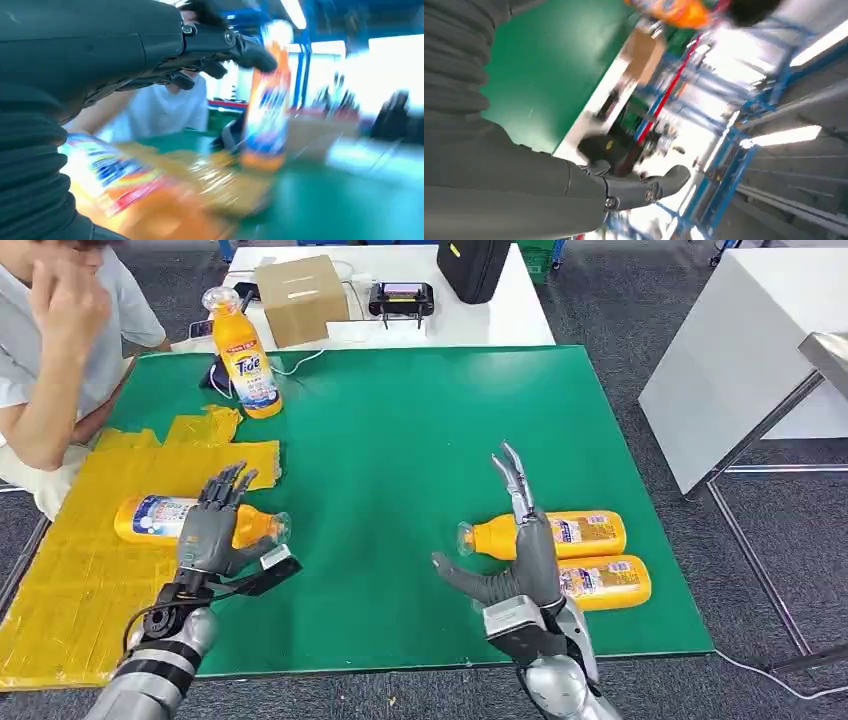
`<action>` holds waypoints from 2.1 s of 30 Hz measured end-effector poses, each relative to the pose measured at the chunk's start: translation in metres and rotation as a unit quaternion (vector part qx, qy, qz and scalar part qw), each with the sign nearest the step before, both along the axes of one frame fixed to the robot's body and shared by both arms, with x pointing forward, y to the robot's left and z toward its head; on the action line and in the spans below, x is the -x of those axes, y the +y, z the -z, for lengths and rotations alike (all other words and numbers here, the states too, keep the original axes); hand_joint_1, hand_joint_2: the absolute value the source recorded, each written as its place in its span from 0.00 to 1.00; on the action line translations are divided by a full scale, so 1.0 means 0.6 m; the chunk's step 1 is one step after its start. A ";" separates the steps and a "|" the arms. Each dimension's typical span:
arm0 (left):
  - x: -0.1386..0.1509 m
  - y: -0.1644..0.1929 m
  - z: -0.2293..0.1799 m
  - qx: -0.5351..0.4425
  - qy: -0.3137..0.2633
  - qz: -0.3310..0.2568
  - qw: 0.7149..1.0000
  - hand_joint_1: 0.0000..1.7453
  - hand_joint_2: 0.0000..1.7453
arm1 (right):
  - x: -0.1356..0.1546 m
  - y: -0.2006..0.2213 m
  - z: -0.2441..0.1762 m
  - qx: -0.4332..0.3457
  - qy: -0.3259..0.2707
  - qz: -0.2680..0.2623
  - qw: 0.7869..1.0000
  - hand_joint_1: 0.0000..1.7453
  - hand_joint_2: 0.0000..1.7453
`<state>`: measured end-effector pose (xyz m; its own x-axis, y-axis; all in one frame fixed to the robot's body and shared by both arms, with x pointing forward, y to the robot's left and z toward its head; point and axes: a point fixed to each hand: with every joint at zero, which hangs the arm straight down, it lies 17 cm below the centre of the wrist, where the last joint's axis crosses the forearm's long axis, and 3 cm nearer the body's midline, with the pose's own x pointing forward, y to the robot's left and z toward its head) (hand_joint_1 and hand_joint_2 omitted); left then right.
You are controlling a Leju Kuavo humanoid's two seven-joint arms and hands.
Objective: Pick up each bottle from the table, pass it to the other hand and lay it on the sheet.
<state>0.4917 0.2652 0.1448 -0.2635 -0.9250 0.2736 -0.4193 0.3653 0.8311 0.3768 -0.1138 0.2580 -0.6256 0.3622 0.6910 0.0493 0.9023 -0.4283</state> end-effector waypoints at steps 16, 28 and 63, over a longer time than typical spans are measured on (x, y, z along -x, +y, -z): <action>0.156 -0.114 -0.183 0.352 -0.037 0.215 0.910 0.00 1.00 | -0.145 -0.272 0.217 0.445 0.101 0.143 0.878 0.00 1.00; 0.178 -0.130 -0.210 0.388 -0.048 0.252 0.885 0.00 1.00 | -0.193 -0.383 0.246 0.540 0.131 0.176 0.813 0.00 1.00; 0.145 -0.179 -0.203 0.430 -0.026 0.285 0.856 0.00 1.00 | -0.257 -0.389 0.395 0.569 0.266 0.121 0.768 0.00 1.00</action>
<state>0.4050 0.1579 0.2665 -0.6383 -0.1036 0.7627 0.0029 0.9906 0.1371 0.5312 -0.3473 0.0212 -0.1828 0.9828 -0.0256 -0.2990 -0.0804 -0.9509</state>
